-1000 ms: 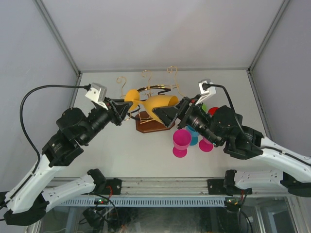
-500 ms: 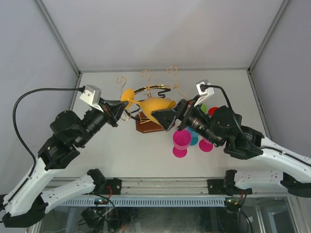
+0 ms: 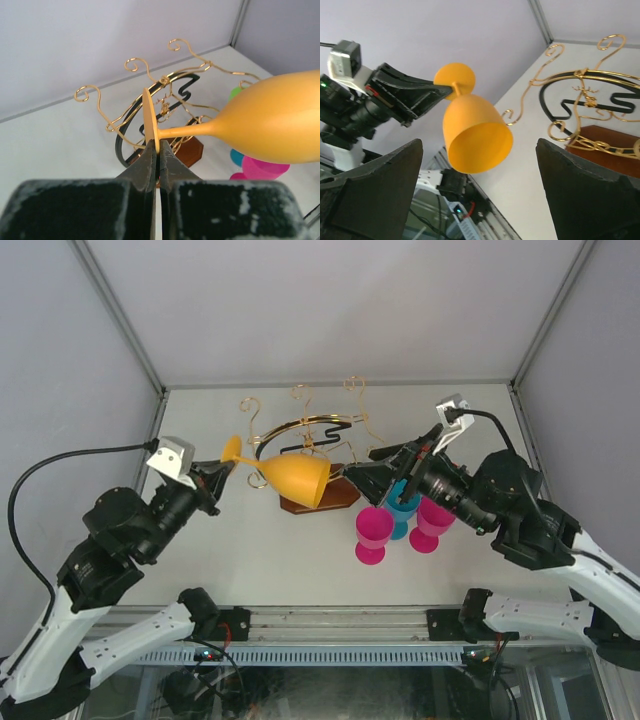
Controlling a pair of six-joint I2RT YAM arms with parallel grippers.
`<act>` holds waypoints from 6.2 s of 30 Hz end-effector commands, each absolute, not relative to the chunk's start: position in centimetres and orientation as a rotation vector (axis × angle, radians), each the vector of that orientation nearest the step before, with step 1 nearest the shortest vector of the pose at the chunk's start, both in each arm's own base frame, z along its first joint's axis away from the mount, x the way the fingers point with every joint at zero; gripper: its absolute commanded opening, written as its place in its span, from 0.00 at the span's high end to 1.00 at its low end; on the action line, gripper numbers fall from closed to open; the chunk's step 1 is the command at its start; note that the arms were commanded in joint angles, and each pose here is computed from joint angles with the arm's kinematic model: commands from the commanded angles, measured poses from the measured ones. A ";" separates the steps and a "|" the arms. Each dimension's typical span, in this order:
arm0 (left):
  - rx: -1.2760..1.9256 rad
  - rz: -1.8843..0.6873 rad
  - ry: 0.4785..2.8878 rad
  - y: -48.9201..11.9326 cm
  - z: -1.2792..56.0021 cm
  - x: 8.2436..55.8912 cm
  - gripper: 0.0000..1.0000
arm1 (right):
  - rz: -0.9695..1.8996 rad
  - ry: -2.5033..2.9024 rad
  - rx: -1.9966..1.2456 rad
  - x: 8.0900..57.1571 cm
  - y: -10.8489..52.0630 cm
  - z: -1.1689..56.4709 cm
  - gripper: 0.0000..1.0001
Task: Place the wine glass upside down on the wine glass rack
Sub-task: Turn the wine glass upside down at the wine rack.
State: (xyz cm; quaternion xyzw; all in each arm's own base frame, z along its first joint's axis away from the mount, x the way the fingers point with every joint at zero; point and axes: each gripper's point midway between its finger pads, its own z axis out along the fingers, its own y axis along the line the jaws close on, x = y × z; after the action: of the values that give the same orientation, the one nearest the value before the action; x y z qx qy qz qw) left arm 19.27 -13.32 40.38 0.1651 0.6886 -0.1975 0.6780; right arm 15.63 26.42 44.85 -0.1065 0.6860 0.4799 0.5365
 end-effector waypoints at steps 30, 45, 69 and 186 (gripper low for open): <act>1.076 -0.389 1.348 -16.0 35.5 14.5 1.00 | 0.649 1.083 -1.220 15.1 30.8 43.1 0.28; 1.362 -0.440 1.188 -20.1 34.0 11.9 1.00 | 0.628 0.886 -1.609 10.3 33.6 37.8 0.49; 1.565 -0.464 1.110 -22.8 32.0 9.7 1.00 | 0.613 1.005 -1.757 10.0 36.3 32.2 1.00; 0.503 -0.778 1.554 -21.2 33.7 14.4 1.00 | 0.484 0.836 -1.113 12.4 37.4 40.7 1.00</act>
State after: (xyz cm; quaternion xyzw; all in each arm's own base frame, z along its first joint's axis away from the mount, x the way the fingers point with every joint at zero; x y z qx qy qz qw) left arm 13.80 -21.56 33.92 0.2312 0.6739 -0.3509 0.6077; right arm 13.53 37.69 36.80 -0.5560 0.3997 0.1773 0.7068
